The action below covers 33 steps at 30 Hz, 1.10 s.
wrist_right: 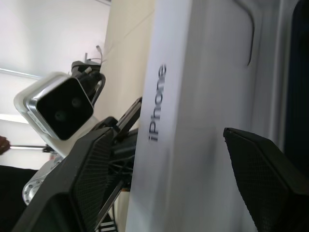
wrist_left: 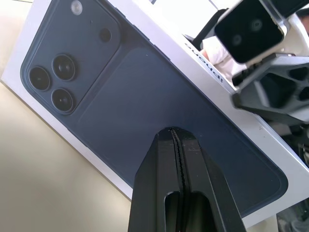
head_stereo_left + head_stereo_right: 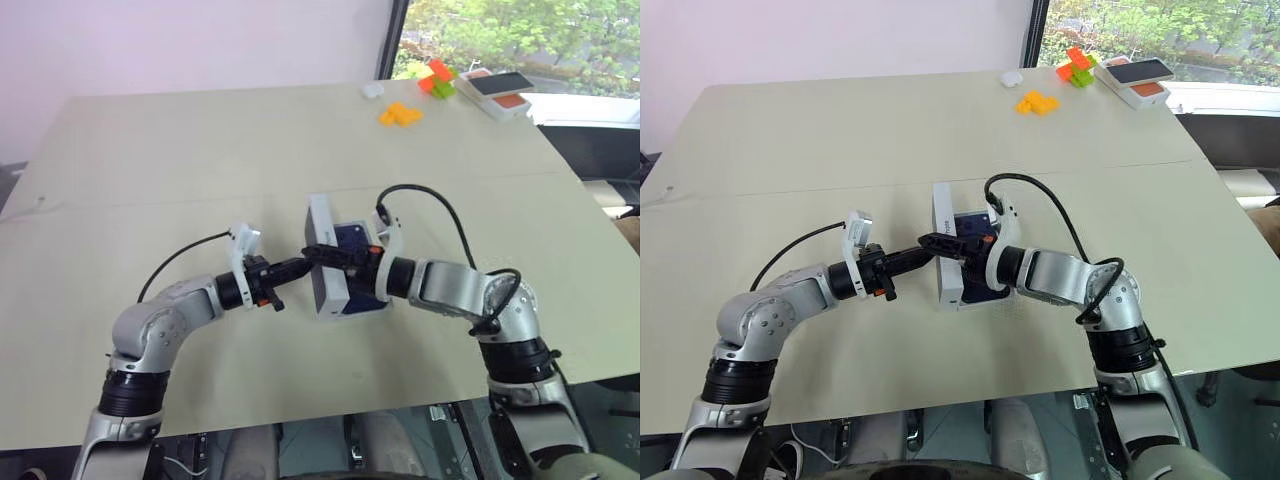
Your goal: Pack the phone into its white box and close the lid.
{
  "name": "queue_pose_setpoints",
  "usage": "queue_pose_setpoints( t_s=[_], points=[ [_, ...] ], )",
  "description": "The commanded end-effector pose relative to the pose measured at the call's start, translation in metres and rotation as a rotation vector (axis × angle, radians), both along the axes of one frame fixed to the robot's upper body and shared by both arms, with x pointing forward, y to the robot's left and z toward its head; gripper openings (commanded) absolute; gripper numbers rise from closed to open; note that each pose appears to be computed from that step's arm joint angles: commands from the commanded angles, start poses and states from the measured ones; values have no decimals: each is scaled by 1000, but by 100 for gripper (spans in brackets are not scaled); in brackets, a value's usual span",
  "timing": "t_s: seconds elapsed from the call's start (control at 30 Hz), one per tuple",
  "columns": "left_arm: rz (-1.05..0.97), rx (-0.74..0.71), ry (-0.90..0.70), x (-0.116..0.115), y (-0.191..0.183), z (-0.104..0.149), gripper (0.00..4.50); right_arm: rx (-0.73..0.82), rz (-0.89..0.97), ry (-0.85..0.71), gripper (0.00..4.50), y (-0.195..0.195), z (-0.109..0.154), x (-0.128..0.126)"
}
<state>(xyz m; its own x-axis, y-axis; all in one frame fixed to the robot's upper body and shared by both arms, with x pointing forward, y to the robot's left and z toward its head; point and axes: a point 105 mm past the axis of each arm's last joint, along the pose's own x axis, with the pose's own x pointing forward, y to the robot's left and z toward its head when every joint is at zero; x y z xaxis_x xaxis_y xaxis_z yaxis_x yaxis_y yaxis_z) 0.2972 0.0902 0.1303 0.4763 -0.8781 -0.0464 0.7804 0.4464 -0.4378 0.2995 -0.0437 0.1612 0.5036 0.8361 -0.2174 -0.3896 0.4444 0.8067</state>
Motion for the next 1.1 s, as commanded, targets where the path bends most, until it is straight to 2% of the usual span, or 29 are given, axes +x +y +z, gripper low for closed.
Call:
queue_pose_setpoints(
  t_s=[0.03, 0.27, 0.4, 0.47, 0.6, 0.63, 0.7, 0.9, 1.1],
  points=[
    [-11, -5, -38, 0, -1, 9, 0, -47, 31, -134, 392, -8, 16, 1],
    [-13, -10, -33, 0, -5, 7, 0, -179, 99, -306, 392, -37, 23, 4],
    [-19, -13, -42, 0, -8, 8, 0, -187, 104, -430, 392, -59, 40, 13],
    [-23, -16, -46, 1, -10, 9, 0, -336, 150, -586, 392, -71, 36, 15],
    [-39, -21, -49, 3, -17, 9, 0, -571, 291, -772, 392, -92, 16, 15],
    [-40, -23, -46, 4, -18, 9, 0, -597, 330, -788, 392, -94, 11, 14],
    [-46, -22, -55, 5, -22, 10, 0, -535, 292, -778, 392, -95, 19, 20],
    [-82, -25, -52, 9, -37, 9, 0, -651, 364, -872, 392, -105, 13, 24],
    [-92, -28, -42, 9, -43, 4, 0, -702, 426, -875, 392, -119, 11, 25]
  ],
)
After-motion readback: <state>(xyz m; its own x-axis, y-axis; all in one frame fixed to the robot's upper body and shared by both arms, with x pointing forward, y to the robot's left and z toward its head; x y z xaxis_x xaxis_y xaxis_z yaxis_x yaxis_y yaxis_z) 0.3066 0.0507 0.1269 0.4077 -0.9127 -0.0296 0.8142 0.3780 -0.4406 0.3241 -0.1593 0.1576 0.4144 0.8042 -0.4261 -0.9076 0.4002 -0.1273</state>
